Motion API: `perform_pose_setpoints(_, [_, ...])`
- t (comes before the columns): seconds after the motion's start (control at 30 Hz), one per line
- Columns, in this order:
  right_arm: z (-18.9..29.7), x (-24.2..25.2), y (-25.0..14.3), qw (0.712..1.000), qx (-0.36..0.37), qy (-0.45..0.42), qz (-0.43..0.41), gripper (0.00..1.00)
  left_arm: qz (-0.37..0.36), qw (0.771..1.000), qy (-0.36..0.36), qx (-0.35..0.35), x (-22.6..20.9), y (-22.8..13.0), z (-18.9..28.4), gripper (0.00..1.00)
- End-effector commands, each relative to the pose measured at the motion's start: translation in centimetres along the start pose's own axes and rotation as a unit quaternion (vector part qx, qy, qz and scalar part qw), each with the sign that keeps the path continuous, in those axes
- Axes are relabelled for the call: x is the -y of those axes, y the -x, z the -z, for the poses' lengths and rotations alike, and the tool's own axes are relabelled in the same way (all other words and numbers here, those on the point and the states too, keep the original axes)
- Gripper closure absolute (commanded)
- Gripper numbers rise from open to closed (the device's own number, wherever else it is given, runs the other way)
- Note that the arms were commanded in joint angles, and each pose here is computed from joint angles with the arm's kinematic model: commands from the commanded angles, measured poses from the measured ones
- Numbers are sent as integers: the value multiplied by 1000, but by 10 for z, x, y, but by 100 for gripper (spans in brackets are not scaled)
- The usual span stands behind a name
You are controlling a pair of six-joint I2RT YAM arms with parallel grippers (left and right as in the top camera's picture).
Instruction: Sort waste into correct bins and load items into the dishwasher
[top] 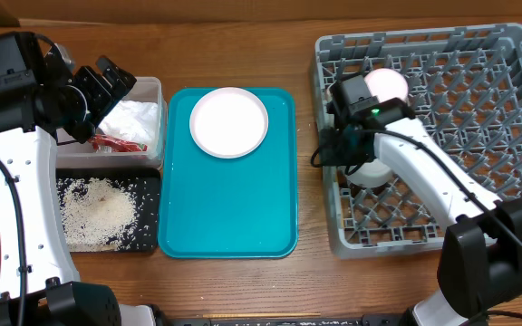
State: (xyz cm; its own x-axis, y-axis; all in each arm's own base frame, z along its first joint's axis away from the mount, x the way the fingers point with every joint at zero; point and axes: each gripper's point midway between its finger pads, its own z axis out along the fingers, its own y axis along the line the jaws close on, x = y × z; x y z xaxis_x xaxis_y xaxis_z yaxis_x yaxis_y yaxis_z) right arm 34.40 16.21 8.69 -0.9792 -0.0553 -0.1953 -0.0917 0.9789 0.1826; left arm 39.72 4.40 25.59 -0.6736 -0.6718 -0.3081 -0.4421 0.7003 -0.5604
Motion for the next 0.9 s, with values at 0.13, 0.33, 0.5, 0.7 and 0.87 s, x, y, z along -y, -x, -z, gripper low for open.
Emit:
perform_pose_setpoints(0.13, [-5,-49,-7,998,3,53,46,96,-2,1000,-6,14,6,4,9,0])
perform_pose_setpoints(0.33, [-2,-39,10,997,34,36,64,88,-2,1000,-6,14,6,4,9,0])
perform_pose_setpoints(0.5, [38,-43,21,989,38,34,139,80,-2,1000,-6,14,6,4,9,0])
perform_pose_setpoints(0.7, [92,-61,3,962,4,30,272,75,-2,1000,-6,14,6,4,9,0])
perform_pose_setpoints(0.87, [90,-69,-46,935,-80,49,341,73,-2,1000,-6,14,6,4,9,0])
